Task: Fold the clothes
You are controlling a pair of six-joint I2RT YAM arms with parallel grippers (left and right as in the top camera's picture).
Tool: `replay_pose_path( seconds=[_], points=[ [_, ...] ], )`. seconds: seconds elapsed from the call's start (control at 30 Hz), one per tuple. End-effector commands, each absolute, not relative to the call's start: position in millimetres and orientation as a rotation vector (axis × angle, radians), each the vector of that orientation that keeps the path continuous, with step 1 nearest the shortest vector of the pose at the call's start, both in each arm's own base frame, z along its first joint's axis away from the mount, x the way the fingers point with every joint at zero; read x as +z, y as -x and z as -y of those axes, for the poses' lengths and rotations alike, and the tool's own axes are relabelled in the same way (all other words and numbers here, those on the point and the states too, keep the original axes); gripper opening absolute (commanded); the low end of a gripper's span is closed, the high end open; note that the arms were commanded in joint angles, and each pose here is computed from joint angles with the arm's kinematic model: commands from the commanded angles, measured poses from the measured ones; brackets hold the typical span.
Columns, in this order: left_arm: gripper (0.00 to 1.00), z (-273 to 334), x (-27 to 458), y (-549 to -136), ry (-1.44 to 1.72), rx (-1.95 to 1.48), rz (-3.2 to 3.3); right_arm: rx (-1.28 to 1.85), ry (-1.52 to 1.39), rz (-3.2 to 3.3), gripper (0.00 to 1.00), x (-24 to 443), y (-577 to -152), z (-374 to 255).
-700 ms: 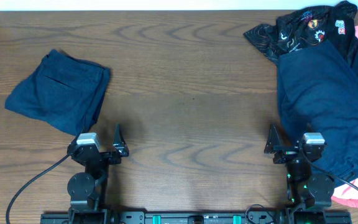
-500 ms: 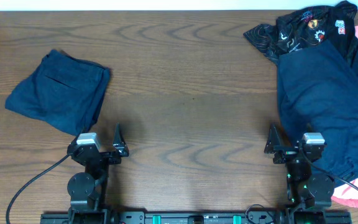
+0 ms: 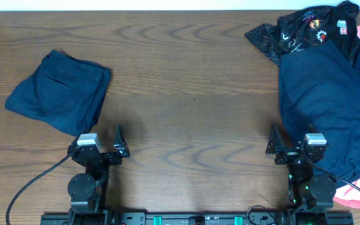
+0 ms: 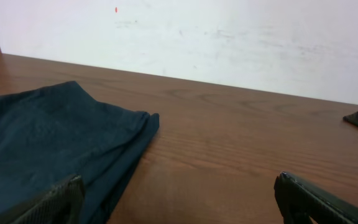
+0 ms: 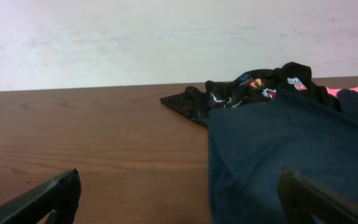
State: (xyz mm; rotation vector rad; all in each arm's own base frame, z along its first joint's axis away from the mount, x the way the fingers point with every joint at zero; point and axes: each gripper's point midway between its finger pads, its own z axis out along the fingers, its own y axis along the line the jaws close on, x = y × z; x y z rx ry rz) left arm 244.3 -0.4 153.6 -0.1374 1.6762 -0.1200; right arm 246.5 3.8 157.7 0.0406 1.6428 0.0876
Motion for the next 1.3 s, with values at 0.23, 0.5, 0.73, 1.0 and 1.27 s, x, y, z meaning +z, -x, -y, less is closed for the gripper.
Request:
replay_pose_path(
  seconds=[0.23, 0.5, 0.73, 1.0, 1.27],
  points=[
    [0.98, 1, 137, -244, 0.126, -0.104, -1.719, 0.088, -0.02, -1.644, 0.99, 157, -246, -7],
    [0.98, 0, 138, -244, 0.127, -0.104, -1.718, 0.087, -0.021, -1.645, 0.99, 157, -246, -7],
    [0.98, 1, 139, -244, 0.147, -0.122, -1.716, 0.075, -0.035, -1.676, 0.99, 150, -248, -4],
    [0.98, 5, 150, -245, 0.17, -0.173, -1.744, 0.026, -0.092, -1.741, 0.99, 152, -252, 7],
    [0.98, 6, 154, -253, 0.191, -0.159, -1.991, 0.003, -0.108, -1.935, 0.99, 156, -271, 10]
  ],
)
